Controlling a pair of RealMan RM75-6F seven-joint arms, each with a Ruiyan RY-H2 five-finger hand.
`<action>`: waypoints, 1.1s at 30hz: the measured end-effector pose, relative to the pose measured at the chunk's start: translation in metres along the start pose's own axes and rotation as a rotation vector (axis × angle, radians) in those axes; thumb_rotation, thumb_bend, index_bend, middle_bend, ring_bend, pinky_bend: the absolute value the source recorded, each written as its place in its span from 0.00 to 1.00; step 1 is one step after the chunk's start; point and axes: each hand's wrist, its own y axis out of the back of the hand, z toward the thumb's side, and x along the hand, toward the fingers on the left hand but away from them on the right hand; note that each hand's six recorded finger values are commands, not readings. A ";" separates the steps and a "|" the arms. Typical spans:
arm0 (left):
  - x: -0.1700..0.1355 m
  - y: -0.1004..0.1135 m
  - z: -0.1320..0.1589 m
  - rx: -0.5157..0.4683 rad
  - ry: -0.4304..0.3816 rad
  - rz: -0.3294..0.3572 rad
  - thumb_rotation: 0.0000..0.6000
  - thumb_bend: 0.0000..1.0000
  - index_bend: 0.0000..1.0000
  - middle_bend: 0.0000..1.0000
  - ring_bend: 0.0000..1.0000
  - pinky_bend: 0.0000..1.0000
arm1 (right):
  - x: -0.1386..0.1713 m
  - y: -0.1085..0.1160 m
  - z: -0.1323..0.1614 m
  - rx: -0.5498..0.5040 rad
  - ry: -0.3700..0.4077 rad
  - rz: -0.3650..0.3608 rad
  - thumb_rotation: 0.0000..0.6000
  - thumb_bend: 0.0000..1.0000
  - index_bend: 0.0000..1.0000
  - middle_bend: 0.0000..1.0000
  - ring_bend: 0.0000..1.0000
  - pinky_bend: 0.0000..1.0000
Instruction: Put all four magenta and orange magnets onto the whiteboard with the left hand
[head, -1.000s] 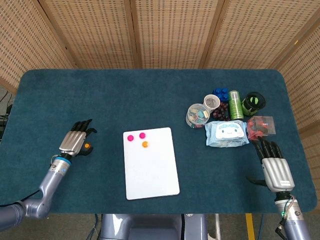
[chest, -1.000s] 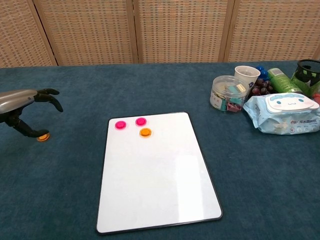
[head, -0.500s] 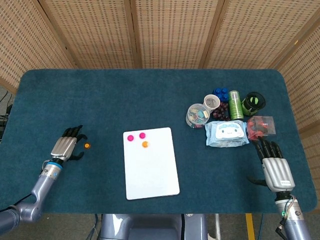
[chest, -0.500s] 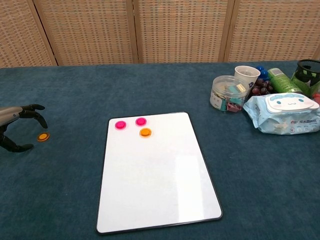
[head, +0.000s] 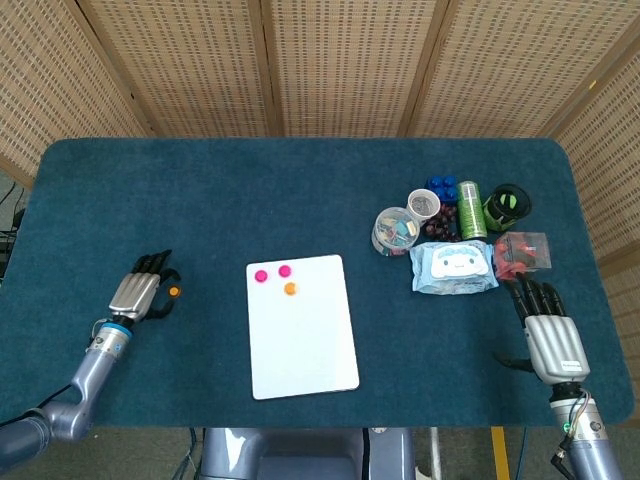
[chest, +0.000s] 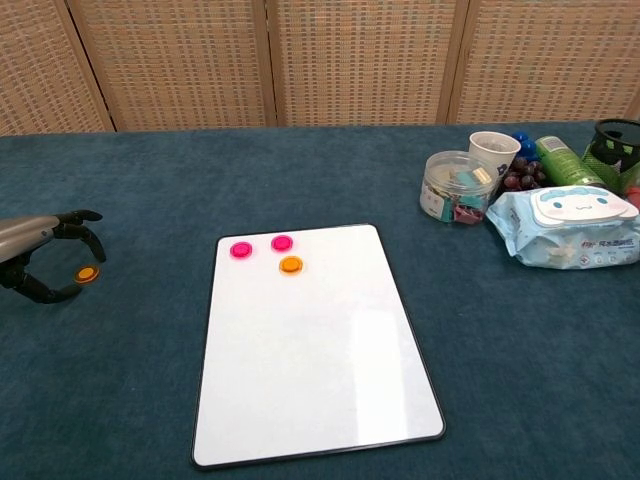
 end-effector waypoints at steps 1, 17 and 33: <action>0.000 0.000 0.000 0.001 0.002 -0.001 1.00 0.36 0.36 0.00 0.00 0.00 | 0.000 0.000 0.000 0.000 0.000 0.000 1.00 0.14 0.00 0.00 0.00 0.00; -0.003 0.002 0.000 -0.003 0.009 0.015 1.00 0.36 0.67 0.00 0.00 0.00 | 0.000 0.000 0.000 -0.002 -0.002 0.000 1.00 0.14 0.00 0.00 0.00 0.00; -0.004 0.015 0.006 -0.020 -0.004 0.049 1.00 0.36 0.68 0.00 0.00 0.00 | 0.000 0.000 0.000 -0.003 -0.002 0.001 1.00 0.14 0.00 0.00 0.00 0.00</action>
